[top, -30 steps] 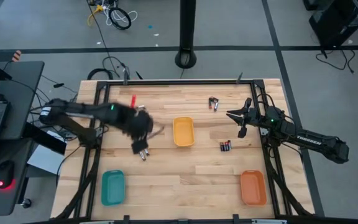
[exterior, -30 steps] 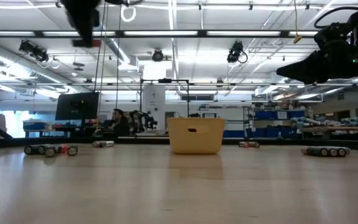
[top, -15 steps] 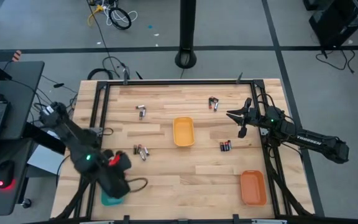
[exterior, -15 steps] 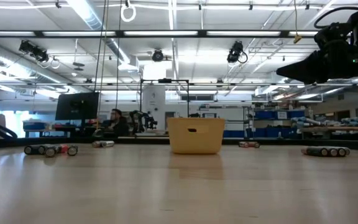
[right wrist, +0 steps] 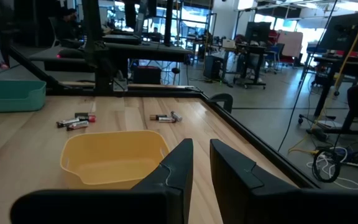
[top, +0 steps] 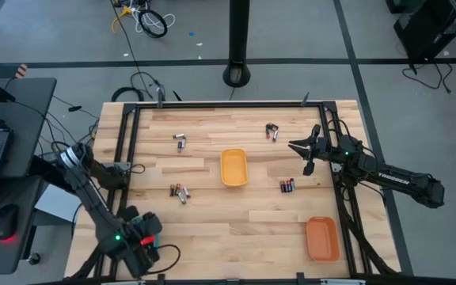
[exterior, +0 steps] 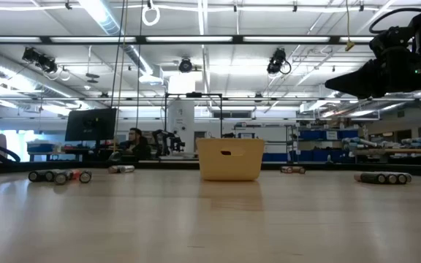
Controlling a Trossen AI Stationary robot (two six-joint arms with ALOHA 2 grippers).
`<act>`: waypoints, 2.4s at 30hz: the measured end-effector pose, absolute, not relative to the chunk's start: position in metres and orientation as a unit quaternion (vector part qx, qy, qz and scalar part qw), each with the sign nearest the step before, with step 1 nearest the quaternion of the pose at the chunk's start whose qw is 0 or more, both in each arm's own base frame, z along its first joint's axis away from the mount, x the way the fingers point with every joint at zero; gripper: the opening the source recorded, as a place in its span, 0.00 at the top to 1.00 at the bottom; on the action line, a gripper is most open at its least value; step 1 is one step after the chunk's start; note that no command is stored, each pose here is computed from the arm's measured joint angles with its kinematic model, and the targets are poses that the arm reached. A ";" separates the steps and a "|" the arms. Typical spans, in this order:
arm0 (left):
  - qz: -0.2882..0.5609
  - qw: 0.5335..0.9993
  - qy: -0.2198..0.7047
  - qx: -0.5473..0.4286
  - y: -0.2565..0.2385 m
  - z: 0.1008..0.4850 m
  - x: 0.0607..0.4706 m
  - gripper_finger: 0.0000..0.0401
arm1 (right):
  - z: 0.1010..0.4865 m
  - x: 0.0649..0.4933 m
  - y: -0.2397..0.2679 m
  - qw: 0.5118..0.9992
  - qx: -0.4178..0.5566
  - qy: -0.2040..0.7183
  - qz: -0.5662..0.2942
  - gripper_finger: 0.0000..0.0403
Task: Sort batteries
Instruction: Put the red battery into the blue bin
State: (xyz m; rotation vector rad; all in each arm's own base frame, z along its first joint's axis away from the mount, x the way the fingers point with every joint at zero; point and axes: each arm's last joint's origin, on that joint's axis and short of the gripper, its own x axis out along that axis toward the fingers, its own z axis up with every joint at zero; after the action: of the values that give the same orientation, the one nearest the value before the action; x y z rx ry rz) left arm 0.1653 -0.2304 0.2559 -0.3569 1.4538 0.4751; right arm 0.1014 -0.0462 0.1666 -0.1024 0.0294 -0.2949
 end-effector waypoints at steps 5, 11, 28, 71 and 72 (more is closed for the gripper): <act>0.185 0.716 0.656 -0.153 -0.223 0.240 0.160 0.89 | 0.167 0.101 -0.046 0.988 -0.051 0.015 -0.147 0.83; 0.158 0.715 0.661 -0.164 -0.208 0.219 0.148 0.89 | 0.167 0.101 -0.046 0.988 -0.051 0.015 -0.147 0.83; 0.057 0.707 0.684 -0.169 -0.196 0.170 0.135 0.89 | 0.167 0.101 -0.046 0.988 -0.051 0.015 -0.147 0.83; 0.031 0.707 0.684 -0.174 -0.200 0.167 0.137 0.70 | 0.167 0.101 -0.046 0.988 -0.051 0.014 -0.147 0.83; 0.036 0.708 0.684 -0.170 -0.201 0.171 0.138 0.69 | 0.167 0.101 -0.046 0.988 -0.051 0.015 -0.147 0.83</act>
State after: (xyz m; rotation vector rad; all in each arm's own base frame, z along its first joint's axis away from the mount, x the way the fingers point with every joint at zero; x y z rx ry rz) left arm 0.1379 -0.2006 0.1709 -0.3782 1.5193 0.0796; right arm 0.1014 -0.0462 0.1667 -0.1025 0.0292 -0.2948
